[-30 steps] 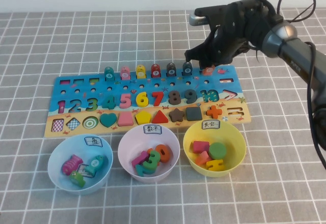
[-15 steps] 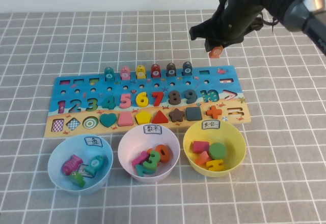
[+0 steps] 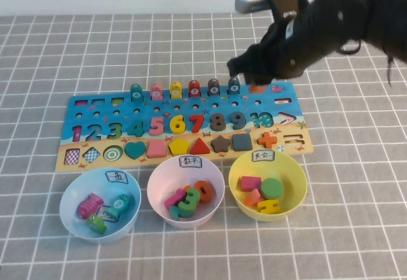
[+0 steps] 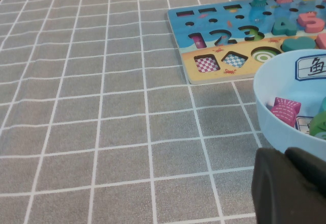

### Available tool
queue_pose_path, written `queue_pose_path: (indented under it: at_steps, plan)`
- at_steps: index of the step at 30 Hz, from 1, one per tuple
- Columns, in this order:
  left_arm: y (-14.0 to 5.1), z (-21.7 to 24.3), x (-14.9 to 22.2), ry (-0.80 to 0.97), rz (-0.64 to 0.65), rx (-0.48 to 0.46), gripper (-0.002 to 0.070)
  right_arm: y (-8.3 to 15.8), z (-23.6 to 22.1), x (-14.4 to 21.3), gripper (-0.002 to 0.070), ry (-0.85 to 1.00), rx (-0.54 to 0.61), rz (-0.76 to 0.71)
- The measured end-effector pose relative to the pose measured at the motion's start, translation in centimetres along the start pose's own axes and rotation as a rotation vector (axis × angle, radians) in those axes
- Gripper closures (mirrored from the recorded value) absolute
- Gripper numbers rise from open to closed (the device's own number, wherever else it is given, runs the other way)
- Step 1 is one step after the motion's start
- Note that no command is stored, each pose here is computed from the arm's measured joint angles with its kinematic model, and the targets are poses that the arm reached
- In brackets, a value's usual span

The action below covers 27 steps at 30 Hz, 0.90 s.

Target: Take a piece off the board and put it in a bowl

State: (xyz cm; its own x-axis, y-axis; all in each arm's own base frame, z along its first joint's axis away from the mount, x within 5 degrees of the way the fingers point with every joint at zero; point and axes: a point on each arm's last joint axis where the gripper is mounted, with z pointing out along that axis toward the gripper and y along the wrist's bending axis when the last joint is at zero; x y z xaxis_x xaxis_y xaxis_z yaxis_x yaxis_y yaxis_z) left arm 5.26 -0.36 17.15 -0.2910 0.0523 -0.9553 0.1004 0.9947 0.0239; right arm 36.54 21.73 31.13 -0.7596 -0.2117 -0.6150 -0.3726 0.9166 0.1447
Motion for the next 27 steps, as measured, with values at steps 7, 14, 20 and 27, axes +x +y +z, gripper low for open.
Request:
queue_pose_path:
  at_steps: [7, 14, 20, 27]
  plan:
    - [0.0, 0.0, 0.0, 0.0, 0.0, 0.0, 0.0676, 5.1, -2.2, 4.4, 0.048, -0.009, -0.115, -0.088]
    - [0.0, 0.0, 0.0, 0.0, 0.0, 0.0, 0.0676, 9.3, -2.6, 6.3, 0.048, 0.016, -0.19, -0.175]
    - [0.0, 0.0, 0.0, 0.0, 0.0, 0.0, 0.0676, 12.5, -2.8, 7.6, 0.048, 0.005, -0.252, -0.239]
    - [0.0, 0.0, 0.0, 0.0, 0.0, 0.0, 0.0676, 15.0, -0.8, 9.1, 0.048, 0.041, -0.284, -0.276]
